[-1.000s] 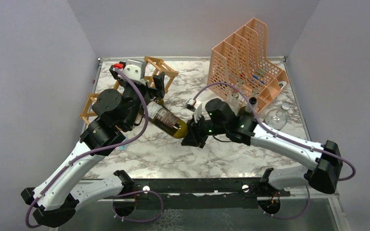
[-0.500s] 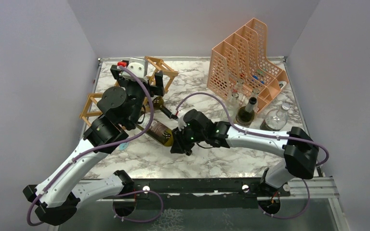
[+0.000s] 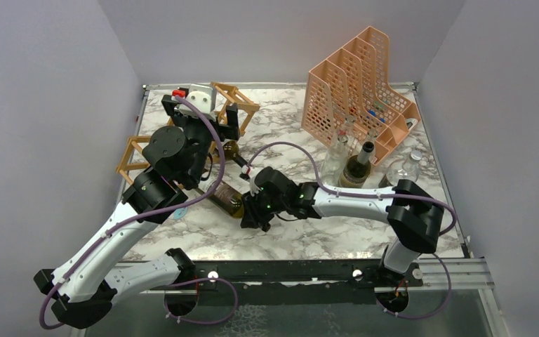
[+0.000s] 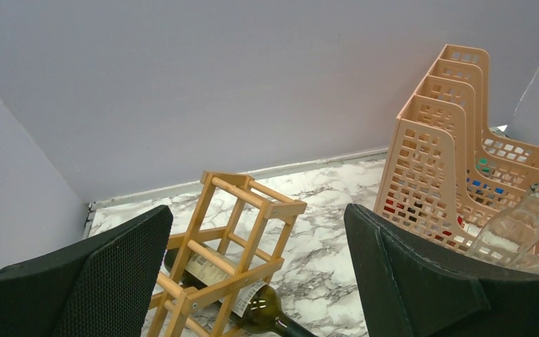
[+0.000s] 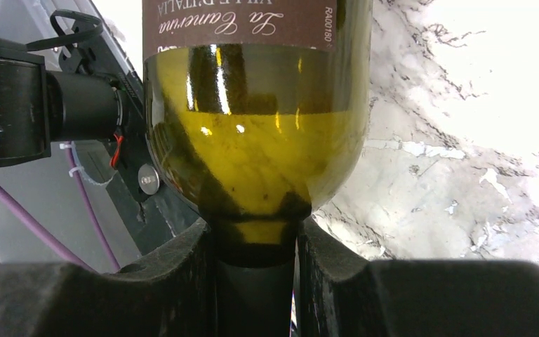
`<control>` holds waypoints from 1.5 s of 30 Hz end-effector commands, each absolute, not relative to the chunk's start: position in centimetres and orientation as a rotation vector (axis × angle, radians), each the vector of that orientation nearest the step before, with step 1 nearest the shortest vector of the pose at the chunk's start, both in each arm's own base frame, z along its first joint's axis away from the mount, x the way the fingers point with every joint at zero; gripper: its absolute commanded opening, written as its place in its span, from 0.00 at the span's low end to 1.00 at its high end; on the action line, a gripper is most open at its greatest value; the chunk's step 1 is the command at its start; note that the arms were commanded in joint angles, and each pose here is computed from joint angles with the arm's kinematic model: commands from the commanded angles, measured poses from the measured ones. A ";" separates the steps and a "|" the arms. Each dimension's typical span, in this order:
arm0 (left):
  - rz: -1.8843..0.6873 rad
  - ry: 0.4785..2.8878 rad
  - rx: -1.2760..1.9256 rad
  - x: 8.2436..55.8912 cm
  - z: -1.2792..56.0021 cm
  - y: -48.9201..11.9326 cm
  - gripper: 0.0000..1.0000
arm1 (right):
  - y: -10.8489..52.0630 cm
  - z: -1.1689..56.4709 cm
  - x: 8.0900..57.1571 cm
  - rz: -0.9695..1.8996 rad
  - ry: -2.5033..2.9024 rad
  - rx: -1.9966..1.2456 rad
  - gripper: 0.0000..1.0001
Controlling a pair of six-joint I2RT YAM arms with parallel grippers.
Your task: Put the wine bottle on the wine rack
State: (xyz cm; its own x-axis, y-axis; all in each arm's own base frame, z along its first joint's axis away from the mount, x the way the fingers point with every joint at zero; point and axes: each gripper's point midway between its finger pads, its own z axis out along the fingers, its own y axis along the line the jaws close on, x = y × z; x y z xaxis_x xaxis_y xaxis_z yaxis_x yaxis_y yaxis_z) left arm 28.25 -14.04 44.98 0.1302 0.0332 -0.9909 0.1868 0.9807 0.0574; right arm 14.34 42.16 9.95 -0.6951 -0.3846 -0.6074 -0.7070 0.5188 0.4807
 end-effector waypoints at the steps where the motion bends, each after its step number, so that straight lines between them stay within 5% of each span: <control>1: -0.100 1.429 0.171 28.0 45.1 -13.5 0.99 | 46.7 15.4 15.7 1.160 2.107 -0.856 0.01; 35: -0.149 1.394 0.200 26.1 46.6 -12.7 0.99 | 56.0 12.9 20.3 1.089 2.161 -0.575 0.01; 45: -0.142 1.382 0.222 25.7 46.8 -12.4 0.99 | 58.8 11.7 21.7 1.021 2.163 -0.667 0.12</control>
